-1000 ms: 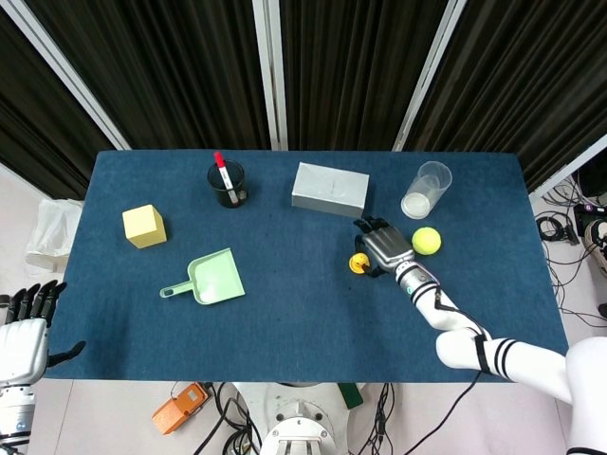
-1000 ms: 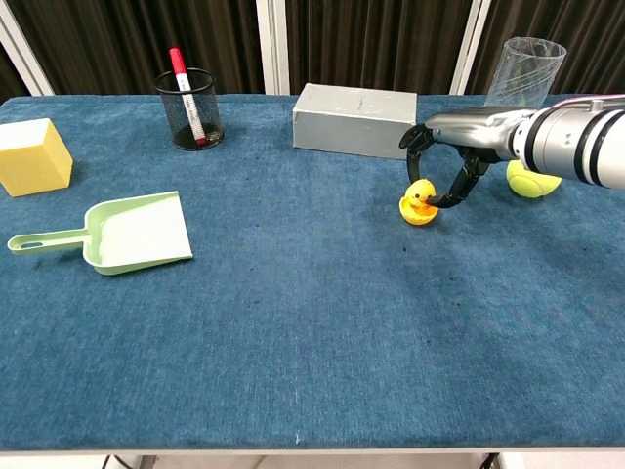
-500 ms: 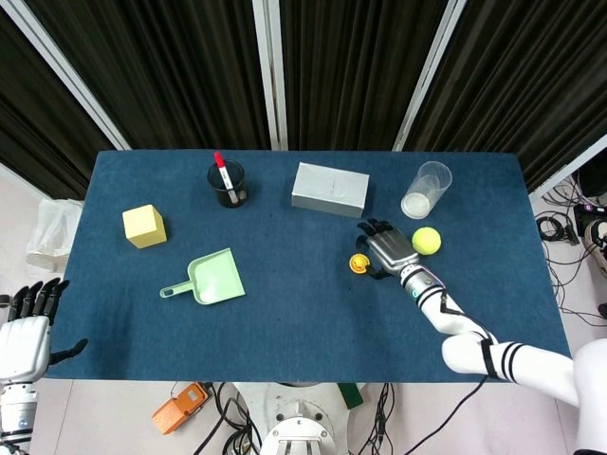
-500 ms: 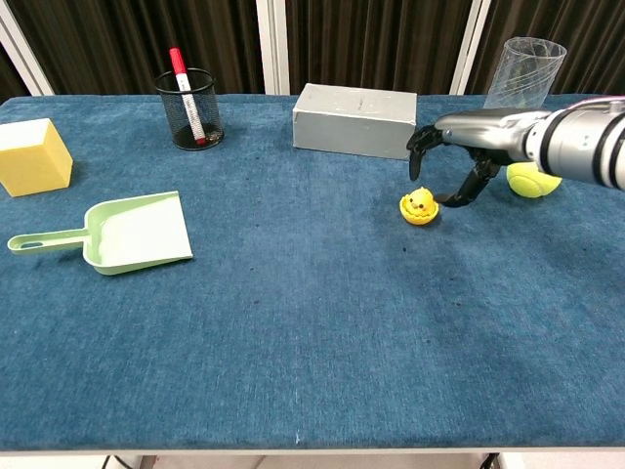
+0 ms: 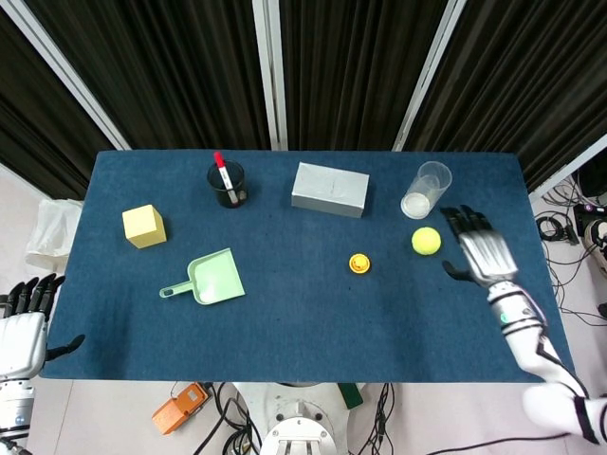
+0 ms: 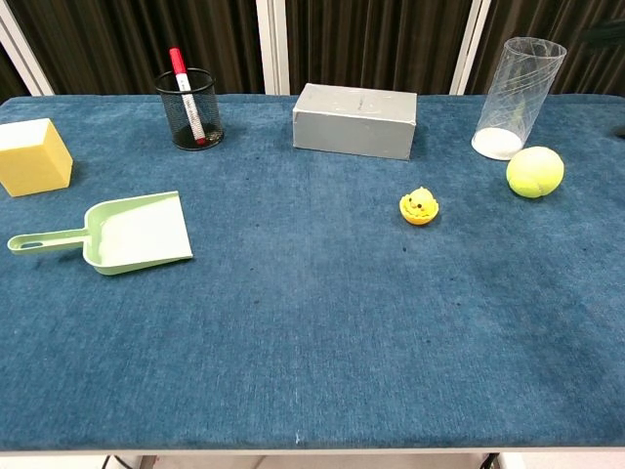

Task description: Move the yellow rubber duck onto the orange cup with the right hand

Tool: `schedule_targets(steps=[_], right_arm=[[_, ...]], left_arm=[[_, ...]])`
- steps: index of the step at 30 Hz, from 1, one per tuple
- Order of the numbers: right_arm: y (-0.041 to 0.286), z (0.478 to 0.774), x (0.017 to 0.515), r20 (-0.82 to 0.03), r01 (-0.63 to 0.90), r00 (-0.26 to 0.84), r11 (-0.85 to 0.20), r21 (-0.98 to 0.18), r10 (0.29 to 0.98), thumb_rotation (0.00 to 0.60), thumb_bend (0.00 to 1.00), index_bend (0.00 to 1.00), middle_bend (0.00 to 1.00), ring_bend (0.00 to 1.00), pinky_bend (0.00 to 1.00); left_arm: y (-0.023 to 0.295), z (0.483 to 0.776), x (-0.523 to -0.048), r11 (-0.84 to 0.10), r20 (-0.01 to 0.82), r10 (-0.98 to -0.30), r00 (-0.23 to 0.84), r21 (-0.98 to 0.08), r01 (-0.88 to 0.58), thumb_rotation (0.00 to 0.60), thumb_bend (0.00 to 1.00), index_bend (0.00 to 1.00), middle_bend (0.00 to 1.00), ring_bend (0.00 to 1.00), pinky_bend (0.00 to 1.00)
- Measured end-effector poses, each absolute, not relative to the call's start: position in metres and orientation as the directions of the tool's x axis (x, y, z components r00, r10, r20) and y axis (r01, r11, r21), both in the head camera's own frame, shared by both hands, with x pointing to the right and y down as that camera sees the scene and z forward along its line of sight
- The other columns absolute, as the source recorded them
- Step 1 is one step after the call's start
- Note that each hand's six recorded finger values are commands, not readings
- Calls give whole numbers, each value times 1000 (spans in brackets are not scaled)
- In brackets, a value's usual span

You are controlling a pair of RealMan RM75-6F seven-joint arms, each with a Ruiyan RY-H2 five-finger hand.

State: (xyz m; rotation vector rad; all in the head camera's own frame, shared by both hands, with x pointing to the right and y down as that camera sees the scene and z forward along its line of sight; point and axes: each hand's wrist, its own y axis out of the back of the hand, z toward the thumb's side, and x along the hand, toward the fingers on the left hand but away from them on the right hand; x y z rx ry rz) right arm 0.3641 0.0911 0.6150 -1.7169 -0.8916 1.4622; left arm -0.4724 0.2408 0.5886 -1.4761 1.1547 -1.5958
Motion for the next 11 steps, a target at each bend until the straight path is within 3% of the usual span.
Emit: schedule_targets(steps=[5,11], right_arm=[[137,580,422,-442,104,-10,-439,-893,897,600,297,0,22,0,76],[185,549,454,-338,154,-60,-326,-933,939,600,297,0,20,0,63]], left_arm=[[241,587,-476,-371,383,-911,-152,-923,-100,600,0,127,77,37,16],[244,582,-477,-343,356,-921,-160,-934,-100,600,0,127,77,37,16]])
